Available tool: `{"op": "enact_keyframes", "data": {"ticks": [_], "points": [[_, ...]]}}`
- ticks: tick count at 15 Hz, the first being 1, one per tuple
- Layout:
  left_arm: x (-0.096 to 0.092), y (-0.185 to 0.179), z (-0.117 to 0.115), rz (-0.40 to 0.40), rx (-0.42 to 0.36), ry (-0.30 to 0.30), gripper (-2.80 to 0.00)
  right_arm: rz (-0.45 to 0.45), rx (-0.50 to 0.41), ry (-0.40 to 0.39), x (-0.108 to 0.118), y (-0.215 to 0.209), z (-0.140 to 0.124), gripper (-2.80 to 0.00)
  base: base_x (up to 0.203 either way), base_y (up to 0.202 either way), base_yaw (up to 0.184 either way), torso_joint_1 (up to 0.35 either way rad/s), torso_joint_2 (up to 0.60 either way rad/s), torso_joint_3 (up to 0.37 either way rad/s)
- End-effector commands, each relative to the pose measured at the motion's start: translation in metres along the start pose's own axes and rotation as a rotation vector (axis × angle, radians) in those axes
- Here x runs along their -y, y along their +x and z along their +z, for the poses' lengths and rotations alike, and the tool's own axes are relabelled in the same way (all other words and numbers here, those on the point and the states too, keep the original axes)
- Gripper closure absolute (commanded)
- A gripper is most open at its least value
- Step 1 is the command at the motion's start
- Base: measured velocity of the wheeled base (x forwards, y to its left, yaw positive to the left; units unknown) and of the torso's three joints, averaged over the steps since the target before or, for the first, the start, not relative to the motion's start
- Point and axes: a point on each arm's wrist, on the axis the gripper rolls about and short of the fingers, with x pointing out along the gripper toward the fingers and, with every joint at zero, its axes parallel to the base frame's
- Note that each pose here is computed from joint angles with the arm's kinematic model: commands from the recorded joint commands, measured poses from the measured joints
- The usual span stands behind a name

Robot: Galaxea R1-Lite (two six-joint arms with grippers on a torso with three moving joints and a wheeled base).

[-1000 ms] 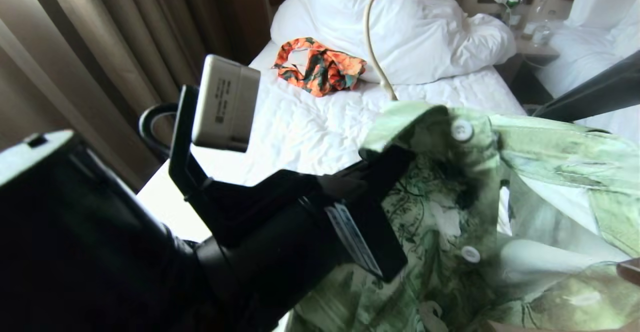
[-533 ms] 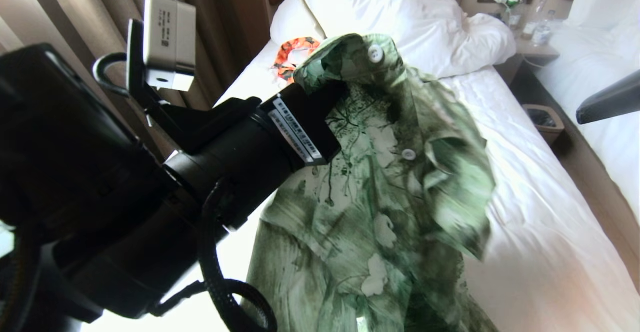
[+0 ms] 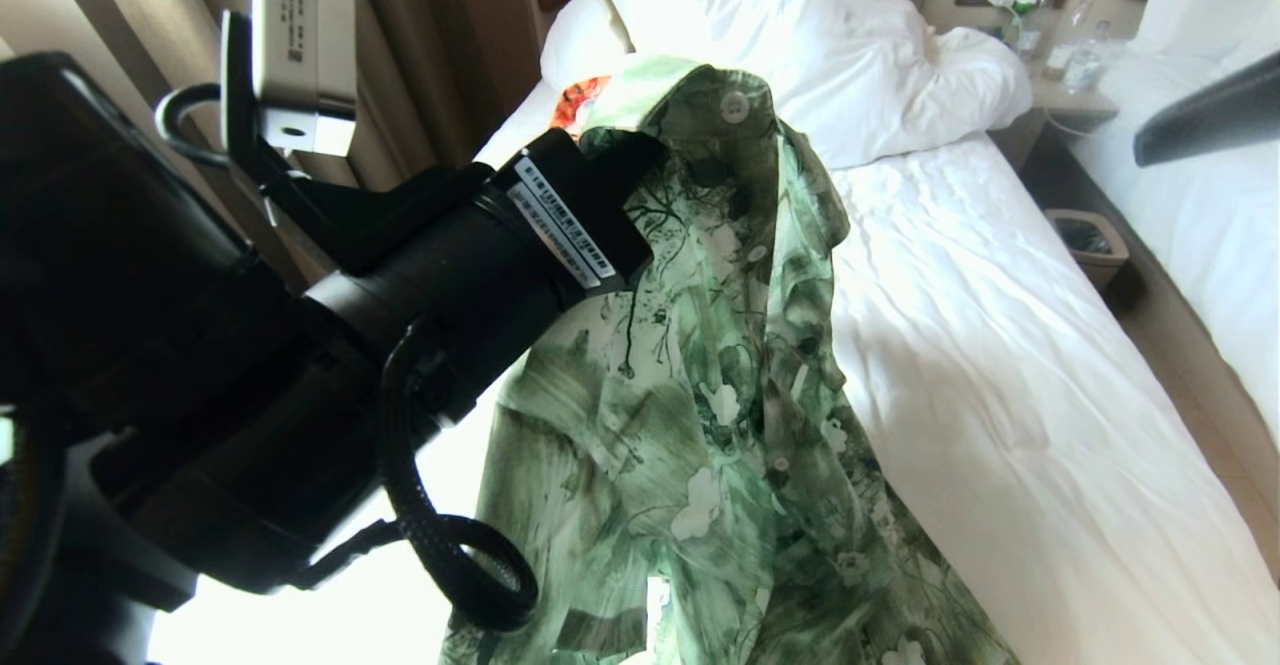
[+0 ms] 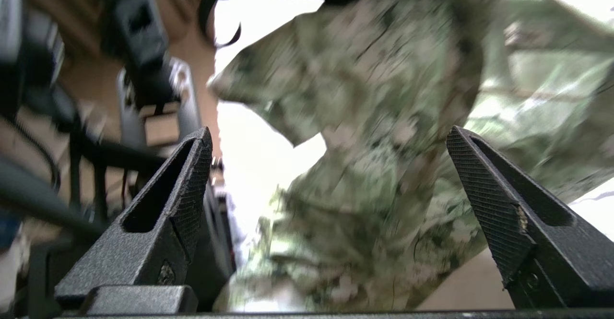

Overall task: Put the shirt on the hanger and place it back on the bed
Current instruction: Hook the other side of the shirt onto the hanger, then take the clothes hanger out of the clothes

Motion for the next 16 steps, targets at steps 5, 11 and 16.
{"op": "enact_keyframes", "data": {"ticks": [5, 11, 16], "points": [[0.021, -0.017, -0.008, -0.084, -0.050, -0.033, 0.00, -0.207, 0.121, 0.163, 0.022, 0.057, 0.024, 0.00, 0.000, 0.000, 0.000, 0.000, 0.00, 0.000], [0.020, -0.019, -0.017, -0.080, -0.099, -0.005, 0.00, -0.334, 0.008, 0.239, 0.032, 0.064, 0.012, 0.00, 0.000, 0.000, 0.000, 0.000, 0.00, 0.000], [0.021, -0.029, -0.004, -0.077, -0.151, 0.031, 0.00, -0.332, 0.048, 0.275, 0.032, 0.045, 0.012, 0.00, 0.000, 0.000, 0.000, 0.000, 0.00, 0.000]]}}
